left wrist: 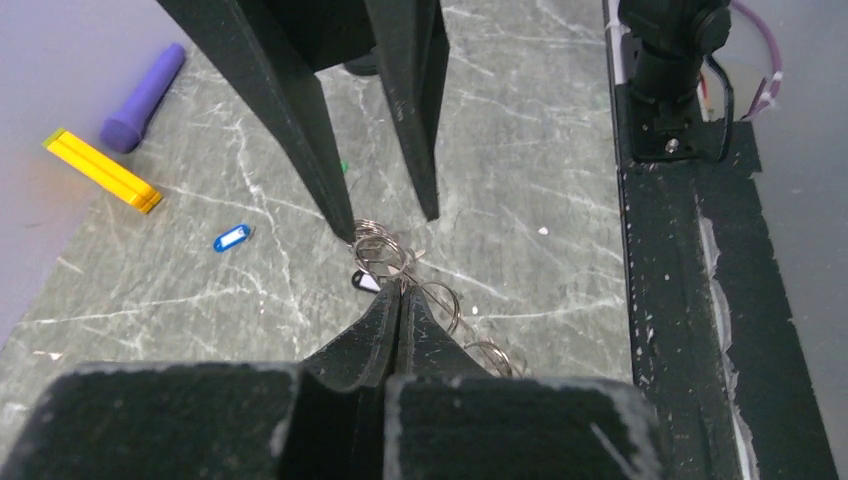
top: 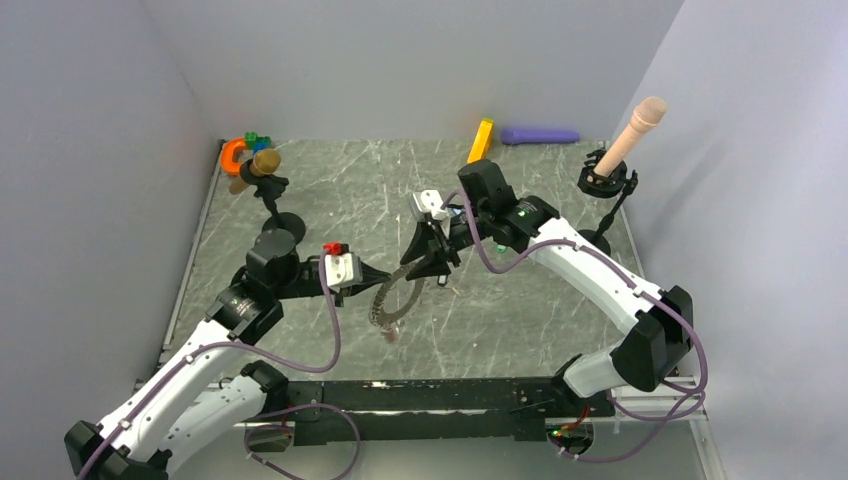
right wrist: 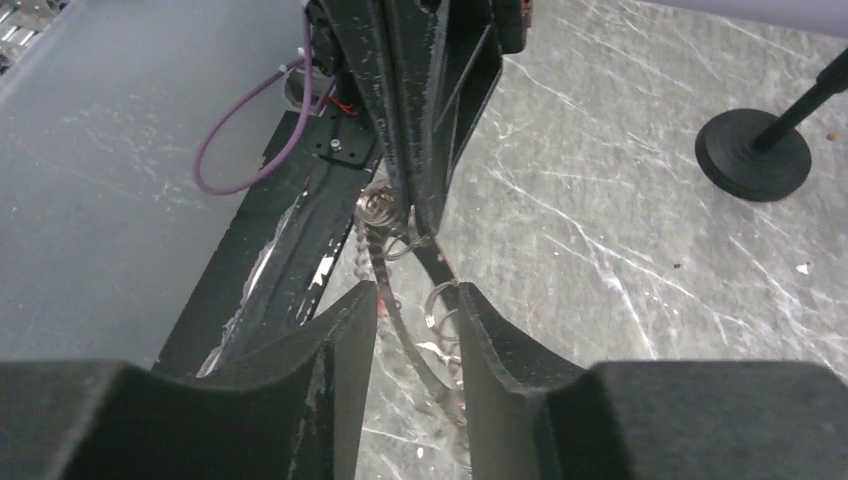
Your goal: Put the keys on the keyring
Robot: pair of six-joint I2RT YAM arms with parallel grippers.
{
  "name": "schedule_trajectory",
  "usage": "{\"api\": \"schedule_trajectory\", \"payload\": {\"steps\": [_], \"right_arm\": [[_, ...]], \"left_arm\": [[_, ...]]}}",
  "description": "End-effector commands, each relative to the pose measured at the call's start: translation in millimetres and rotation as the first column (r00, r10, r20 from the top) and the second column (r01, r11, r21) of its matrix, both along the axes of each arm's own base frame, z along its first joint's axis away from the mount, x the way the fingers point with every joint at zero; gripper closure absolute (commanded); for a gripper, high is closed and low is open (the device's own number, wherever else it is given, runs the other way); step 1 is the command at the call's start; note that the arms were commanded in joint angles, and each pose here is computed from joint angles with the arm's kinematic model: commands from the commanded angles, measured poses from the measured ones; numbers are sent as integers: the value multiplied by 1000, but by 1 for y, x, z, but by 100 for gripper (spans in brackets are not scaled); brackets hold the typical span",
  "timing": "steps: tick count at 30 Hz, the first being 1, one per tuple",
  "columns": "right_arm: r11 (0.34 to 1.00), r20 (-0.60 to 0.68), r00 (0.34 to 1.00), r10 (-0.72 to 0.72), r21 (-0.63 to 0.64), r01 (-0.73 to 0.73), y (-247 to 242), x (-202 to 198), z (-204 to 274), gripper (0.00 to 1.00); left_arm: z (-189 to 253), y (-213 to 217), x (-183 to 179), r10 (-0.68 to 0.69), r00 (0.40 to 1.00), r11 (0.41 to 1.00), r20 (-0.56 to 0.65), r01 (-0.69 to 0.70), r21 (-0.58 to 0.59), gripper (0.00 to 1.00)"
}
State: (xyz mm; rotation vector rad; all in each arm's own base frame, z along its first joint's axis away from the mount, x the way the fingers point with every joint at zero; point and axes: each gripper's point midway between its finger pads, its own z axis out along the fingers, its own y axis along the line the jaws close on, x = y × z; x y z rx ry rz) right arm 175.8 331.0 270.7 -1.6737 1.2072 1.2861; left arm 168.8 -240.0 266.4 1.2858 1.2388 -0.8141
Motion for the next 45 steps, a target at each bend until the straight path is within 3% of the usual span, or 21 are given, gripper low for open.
{"api": "schedule_trajectory", "payload": {"steps": [1,16,45], "right_arm": [[999,40,998,-41,23,40,5,10,12,63],[1000,61,998,-7,10,7,-2,-1,0,79],[998,41,998,55,17,-55,1,-16,-5,86]], "left_arm": [[21,-13,-3,-52,997,995,55,56,-77,100],[20,-20,1,-38,999,990,-21,35,-137,100],[20,-22,3,-18,999,979,-44,9,-203,100]]}}
